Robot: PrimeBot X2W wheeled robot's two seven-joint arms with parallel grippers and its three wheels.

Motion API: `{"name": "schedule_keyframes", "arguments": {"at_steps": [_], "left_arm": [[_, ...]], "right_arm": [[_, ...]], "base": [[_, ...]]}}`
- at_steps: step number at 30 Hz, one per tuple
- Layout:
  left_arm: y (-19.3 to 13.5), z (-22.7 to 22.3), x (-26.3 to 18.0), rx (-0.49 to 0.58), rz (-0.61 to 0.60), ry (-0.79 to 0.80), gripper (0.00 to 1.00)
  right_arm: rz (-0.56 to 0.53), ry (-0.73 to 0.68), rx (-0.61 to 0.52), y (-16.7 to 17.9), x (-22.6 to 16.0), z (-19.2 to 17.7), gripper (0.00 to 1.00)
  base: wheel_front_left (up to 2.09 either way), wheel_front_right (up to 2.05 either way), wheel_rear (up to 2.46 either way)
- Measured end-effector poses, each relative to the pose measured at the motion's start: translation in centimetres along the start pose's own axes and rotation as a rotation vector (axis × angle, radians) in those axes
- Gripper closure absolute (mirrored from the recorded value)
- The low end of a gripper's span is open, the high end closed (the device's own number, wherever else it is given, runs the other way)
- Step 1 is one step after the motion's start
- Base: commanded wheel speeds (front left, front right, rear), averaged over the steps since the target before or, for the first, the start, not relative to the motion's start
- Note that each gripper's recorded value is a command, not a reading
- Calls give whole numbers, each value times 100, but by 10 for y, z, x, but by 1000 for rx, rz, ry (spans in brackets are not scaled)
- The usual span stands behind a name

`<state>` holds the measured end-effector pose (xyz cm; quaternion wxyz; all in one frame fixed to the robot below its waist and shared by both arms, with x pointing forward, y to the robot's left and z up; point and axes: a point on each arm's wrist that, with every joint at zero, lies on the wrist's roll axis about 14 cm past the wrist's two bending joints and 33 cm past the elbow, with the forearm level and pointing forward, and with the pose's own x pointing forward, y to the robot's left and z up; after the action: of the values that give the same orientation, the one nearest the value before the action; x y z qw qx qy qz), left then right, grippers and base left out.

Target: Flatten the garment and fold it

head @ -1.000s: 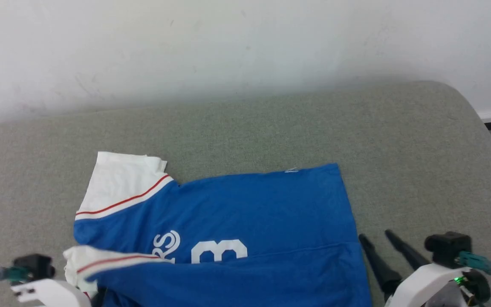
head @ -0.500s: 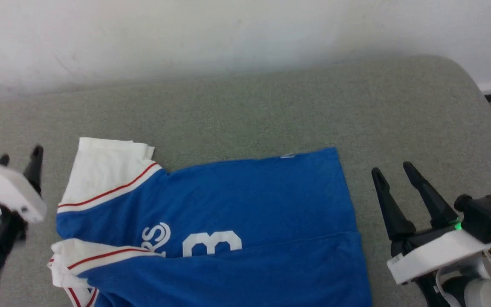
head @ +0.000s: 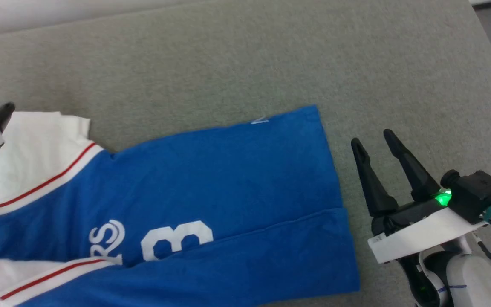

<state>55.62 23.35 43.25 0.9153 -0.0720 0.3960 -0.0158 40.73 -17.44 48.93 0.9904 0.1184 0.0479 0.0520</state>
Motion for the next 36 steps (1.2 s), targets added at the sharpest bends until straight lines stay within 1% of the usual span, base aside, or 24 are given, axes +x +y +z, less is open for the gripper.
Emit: {"name": "schedule_keyframes", "arguments": {"at_steps": [4,10,11,12,13,17,20,23,30,32,36], "left_arm": [[10,-34,26,-8,27,194,0],[14,-50,43,-41,43,354,0],[13,-52,43,-50,43,378,18],[12,-53,44,-53,41,398,70],[11,-54,44,-61,38,413,100],[1,-60,45,-66,9,452,100],[1,-58,43,-62,10,430,100],[0,-56,42,-54,14,388,100],[-8,-54,33,-7,-29,307,100],[-12,-53,29,14,-49,288,100],[-18,-51,22,41,-87,256,100]], "right_arm": [[-38,32,6,-12,0,-14,0],[-102,73,1,-32,-7,-29,0],[-110,78,2,-34,-8,-30,0],[-116,83,0,-36,-9,-31,0],[-121,86,-2,-38,-9,-32,0],[-123,80,7,-42,-4,-30,0],[-108,77,35,-42,3,-27,0],[-86,103,72,-44,15,-28,0],[8,390,132,-40,52,-62,0],[33,452,126,-38,65,-66,0],[98,587,101,-23,86,-80,0]], "base": [[0,0,0],[0,0,0],[0,0,0],[0,0,0],[0,0,0],[0,0,0],[0,0,0],[0,0,0],[0,0,0],[0,0,0],[0,0,0]]}}
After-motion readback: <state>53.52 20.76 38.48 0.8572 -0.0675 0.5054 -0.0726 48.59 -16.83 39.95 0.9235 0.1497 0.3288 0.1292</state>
